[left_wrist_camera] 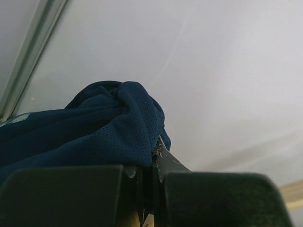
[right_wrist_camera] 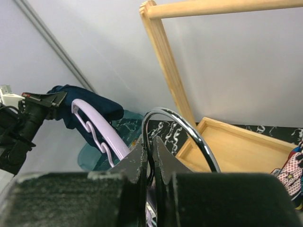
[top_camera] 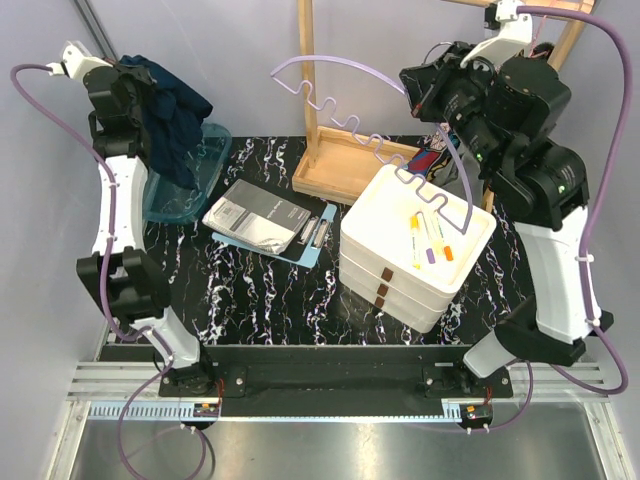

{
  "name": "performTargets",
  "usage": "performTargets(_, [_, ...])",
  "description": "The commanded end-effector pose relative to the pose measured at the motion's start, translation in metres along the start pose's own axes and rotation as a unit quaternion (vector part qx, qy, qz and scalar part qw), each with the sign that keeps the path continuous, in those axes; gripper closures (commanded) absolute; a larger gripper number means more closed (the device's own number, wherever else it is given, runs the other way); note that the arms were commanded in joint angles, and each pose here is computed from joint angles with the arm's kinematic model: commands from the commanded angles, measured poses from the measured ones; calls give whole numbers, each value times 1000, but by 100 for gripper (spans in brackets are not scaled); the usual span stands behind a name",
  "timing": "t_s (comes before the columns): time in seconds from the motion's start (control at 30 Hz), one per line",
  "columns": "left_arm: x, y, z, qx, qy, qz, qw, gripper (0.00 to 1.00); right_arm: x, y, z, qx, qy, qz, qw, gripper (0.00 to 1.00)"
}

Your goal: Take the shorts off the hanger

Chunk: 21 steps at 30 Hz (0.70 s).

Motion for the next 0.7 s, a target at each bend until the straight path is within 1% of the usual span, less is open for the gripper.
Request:
performTargets(0.0, [13, -33, -19, -19, 53, -75, 996, 100, 5, -24, -4, -12, 2, -46, 999, 100])
performTargets(0.13, [36, -4, 21, -16, 12, -49, 999, 100, 19, -21, -16, -12, 13, -41, 999, 100])
performTargets(0.23, [51, 25, 51, -20, -24, -16, 999, 99, 28, -20, -25, -6, 19, -38, 999, 100])
performTargets(0.27, [50, 32, 58, -22, -41, -3, 999, 87, 31, -19, -26, -6, 20, -37, 999, 100])
performTargets(0.3, [51, 36, 62, -24, -49, 3, 998, 79, 36, -16, -27, -5, 19, -32, 999, 100])
performTargets(0.33, [50, 37, 66, -28, -60, 3, 998, 68, 38, -15, -28, -5, 18, -30, 999, 100])
performTargets(0.37, [47, 40, 68, -28, -70, 11, 997, 61, 39, -14, -30, -5, 20, -28, 999, 100])
performTargets(0.4, [45, 40, 70, -28, -81, 14, 996, 38, 41, -11, -30, -2, 19, -24, 1000, 100])
performTargets(0.43, [38, 31, 68, -28, -93, 2, 995, 21, 41, -10, -29, -1, 12, -20, 1000, 100])
performTargets(0.47, [31, 32, 71, -25, -109, 8, 994, 9, 39, -12, -27, 2, 5, -20, 1000, 100])
performTargets(0.5, [27, 30, 72, -21, -119, 6, 993, 1, 36, -10, -26, 4, 1, -12, 1000, 100])
performTargets(0.53, [17, 18, 65, -16, -121, -4, 993, 1, 34, -9, -20, 4, -17, -3, 1000, 100])
performTargets(0.6, [2, 15, 63, -16, -128, 5, 992, 1, 25, -7, -13, 9, -41, 13, 999, 100])
performTargets(0.63, [-12, 6, 45, -26, -102, 9, 994, 3, 22, -6, -12, 13, -47, 17, 999, 100])
performTargets(0.67, [-23, 6, 37, -34, -93, 18, 995, 4, 22, -1, -11, 17, -52, 28, 998, 100])
Point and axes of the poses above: each gripper's point midway between its finger pads, its own x axis out along the fingers, its own z axis along the line the jaws close on, y = z × x, the point moved 4 cm from there along -x, back along the fingers
